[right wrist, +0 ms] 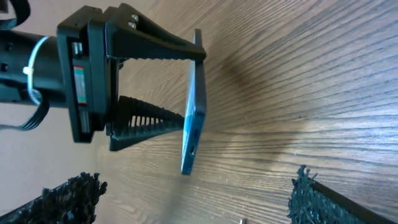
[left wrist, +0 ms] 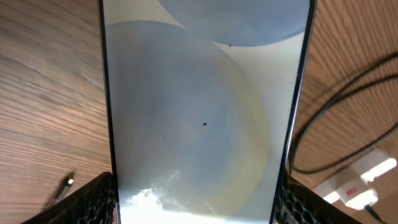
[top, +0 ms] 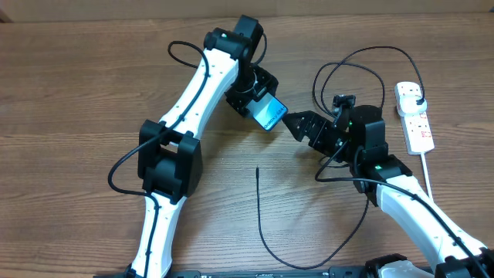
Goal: Plug charger to phone and switch on socket
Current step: 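Bring the right gripper and the held phone toward each other, then close the right gripper on the phone's edge beside the left gripper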
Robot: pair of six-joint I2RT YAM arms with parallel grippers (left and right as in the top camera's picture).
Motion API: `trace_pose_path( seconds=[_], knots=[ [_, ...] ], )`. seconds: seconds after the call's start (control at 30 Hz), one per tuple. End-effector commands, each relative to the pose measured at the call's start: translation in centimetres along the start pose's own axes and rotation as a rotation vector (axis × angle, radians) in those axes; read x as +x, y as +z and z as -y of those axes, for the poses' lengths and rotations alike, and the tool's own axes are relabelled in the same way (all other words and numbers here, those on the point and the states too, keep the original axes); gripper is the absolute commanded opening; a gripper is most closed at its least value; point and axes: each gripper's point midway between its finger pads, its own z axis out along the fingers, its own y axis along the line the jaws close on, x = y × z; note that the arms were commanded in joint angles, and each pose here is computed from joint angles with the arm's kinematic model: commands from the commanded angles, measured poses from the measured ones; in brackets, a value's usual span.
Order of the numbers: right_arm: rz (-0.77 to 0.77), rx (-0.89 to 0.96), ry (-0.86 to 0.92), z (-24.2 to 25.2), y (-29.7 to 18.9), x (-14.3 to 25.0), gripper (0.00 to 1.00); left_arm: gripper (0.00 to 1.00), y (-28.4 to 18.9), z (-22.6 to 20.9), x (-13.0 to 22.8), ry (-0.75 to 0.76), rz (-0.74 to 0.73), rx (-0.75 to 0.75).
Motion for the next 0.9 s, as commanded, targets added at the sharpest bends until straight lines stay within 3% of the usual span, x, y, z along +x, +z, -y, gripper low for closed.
trace_pose_path(
  seconds=[0.0,0.87],
  knots=[
    [0.041,0.007,-0.018,-0.7,0.1,-1.1,1.0,0.04,-0.6,1.9,1.9,0.022,-0.04,0.059],
    [0.048,0.011,-0.019,-0.6,0.1,-1.2,1.0,0.04,0.0,2.9,5.6,0.037,-0.133,0.077]
  ],
)
